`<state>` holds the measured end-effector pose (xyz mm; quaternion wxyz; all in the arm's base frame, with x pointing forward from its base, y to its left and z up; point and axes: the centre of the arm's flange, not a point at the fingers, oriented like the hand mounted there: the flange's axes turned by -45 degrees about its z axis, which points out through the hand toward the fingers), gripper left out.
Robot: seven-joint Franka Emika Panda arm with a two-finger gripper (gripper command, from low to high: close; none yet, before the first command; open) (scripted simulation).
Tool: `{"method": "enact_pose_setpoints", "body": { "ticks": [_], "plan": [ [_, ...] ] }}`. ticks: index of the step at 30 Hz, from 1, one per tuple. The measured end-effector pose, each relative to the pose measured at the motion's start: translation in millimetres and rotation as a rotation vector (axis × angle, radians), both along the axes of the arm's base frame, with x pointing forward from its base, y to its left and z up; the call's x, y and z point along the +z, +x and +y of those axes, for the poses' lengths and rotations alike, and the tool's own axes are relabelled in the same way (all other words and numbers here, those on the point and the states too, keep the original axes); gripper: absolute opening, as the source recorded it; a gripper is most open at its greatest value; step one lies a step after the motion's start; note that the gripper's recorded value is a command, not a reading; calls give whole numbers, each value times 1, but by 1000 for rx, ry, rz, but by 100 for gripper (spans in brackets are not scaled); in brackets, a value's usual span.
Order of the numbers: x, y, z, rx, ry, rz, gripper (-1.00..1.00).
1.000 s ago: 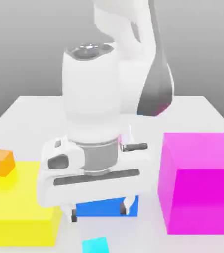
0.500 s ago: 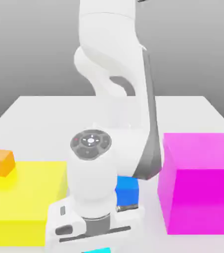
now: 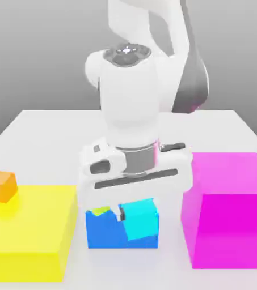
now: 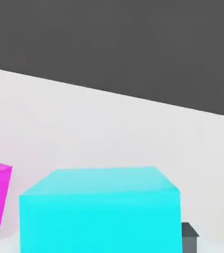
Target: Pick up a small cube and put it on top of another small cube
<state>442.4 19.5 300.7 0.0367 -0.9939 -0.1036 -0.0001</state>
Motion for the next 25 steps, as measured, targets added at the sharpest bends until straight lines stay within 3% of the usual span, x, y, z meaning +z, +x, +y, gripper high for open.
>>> {"method": "enact_pose_setpoints", "body": {
  "ticks": [15,21,22,25],
  "plan": [
    [57,-128,29,-22,-54,-3,-100],
    [8,-139,30,-28,-69,-6,-100],
    [-2,-140,30,-28,-69,-6,100],
    [-2,-140,30,-28,-69,-6,100]
  ]
}}
